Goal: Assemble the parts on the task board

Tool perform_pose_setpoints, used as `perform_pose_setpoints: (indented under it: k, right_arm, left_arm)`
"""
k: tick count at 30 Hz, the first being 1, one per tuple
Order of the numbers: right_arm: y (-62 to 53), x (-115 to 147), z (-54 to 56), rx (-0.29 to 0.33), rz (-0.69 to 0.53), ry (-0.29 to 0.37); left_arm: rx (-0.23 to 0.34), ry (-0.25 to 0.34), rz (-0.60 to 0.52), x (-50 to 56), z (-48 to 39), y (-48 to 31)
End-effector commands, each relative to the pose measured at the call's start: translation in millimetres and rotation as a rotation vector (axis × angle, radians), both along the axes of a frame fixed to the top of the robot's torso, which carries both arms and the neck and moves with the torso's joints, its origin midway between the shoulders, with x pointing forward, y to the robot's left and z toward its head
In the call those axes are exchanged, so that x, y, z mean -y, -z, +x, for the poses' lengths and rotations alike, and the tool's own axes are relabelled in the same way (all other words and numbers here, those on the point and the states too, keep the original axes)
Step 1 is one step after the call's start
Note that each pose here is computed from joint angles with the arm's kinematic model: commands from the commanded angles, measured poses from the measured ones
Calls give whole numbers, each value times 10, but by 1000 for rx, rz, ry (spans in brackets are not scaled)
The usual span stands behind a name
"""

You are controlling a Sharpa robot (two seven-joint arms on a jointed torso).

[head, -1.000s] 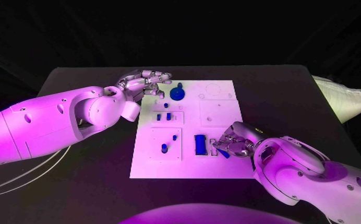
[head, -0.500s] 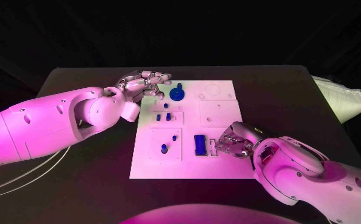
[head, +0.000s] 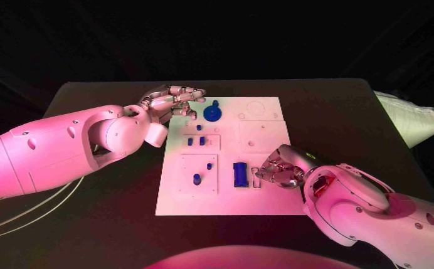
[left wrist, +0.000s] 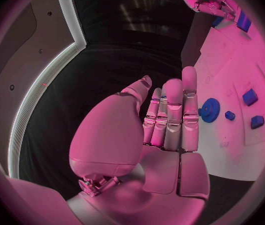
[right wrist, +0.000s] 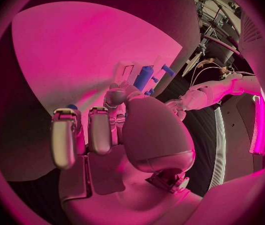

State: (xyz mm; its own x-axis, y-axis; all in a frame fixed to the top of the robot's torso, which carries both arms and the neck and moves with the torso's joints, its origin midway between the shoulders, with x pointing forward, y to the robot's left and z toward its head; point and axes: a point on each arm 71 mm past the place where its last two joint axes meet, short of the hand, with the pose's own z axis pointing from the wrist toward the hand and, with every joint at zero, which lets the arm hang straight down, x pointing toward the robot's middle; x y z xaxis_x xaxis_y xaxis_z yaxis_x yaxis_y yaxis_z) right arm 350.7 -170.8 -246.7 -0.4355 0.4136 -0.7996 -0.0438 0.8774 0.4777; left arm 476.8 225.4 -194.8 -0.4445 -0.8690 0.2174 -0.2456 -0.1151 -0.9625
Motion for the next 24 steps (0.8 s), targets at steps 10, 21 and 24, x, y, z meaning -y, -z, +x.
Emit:
perform_pose_setpoints:
  k: [10,21,24]
  right_arm:
    - [-280,38,-15,254,191,-161]
    - [-467,399,56,288,56,-254]
    - [-469,465,66,292,4,-264]
  left_arm:
    - [8,27,-4,28,-8,-9]
    - [8,25,-3,24,-5,-7]
    - [8,26,-3,25,-4,-6]
